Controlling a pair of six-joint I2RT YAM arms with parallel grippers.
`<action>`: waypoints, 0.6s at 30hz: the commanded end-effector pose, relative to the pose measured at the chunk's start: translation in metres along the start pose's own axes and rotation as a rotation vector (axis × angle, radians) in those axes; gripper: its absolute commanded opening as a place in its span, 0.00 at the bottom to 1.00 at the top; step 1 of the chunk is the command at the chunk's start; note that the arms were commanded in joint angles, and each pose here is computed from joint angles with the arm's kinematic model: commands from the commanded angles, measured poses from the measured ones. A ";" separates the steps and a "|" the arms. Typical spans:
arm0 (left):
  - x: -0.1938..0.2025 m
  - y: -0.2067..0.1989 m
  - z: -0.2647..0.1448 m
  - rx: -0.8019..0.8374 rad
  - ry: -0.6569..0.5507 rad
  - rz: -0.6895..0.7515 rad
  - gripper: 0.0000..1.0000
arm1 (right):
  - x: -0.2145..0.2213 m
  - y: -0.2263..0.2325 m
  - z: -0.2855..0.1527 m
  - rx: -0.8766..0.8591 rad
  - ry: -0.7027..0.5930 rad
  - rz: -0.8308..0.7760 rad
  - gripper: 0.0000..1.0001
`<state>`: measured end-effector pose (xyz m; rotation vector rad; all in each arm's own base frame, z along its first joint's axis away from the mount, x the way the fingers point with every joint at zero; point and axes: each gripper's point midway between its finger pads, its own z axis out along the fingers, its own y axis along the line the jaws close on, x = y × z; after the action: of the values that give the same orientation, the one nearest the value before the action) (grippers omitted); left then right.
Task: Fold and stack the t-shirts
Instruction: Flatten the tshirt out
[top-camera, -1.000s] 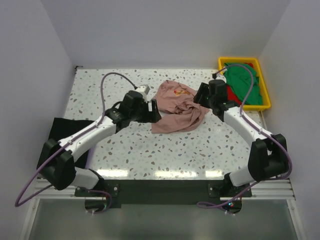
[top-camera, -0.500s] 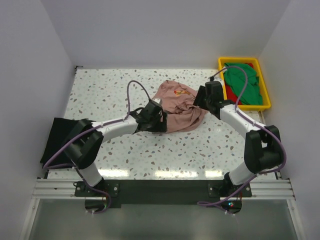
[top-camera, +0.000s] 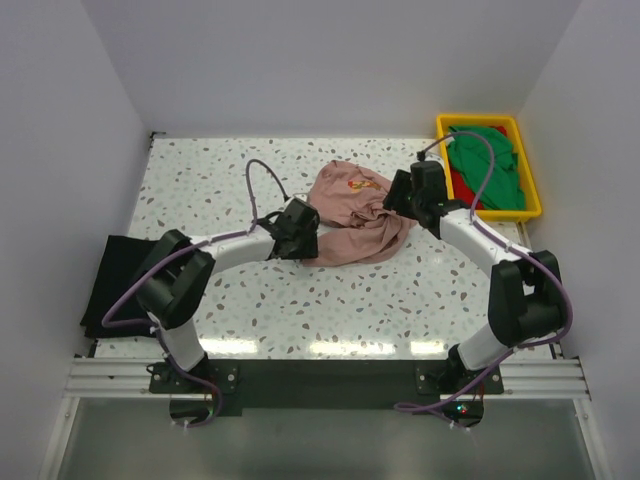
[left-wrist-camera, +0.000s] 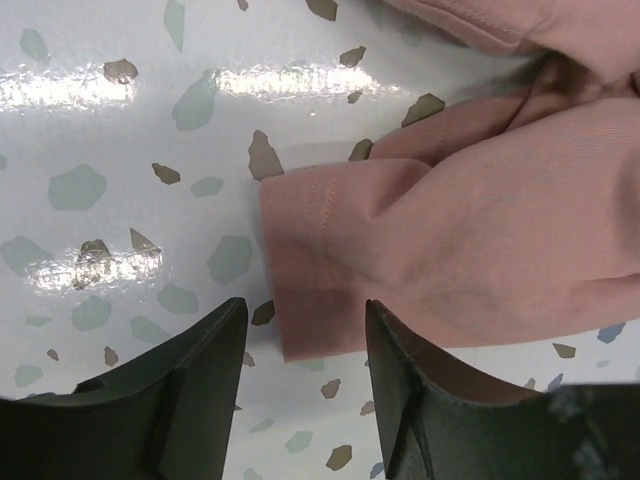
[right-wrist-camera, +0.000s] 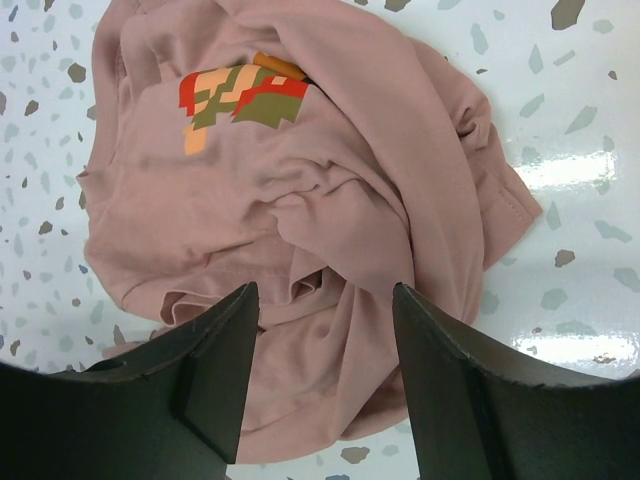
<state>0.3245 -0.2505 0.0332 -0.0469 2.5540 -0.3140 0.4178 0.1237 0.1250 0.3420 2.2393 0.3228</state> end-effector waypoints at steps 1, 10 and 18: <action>-0.021 -0.002 0.005 -0.004 -0.057 -0.041 0.54 | -0.012 0.011 0.000 -0.047 -0.037 0.014 0.59; -0.024 0.001 0.014 0.012 -0.061 -0.047 0.42 | -0.010 0.012 0.001 -0.054 -0.030 0.017 0.59; -0.016 -0.005 0.023 0.043 -0.023 -0.050 0.40 | -0.008 0.012 0.002 -0.052 -0.024 0.016 0.59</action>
<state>0.3393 -0.2496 0.0201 -0.0793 2.5507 -0.3327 0.4180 0.1277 0.1262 0.3357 2.2380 0.3501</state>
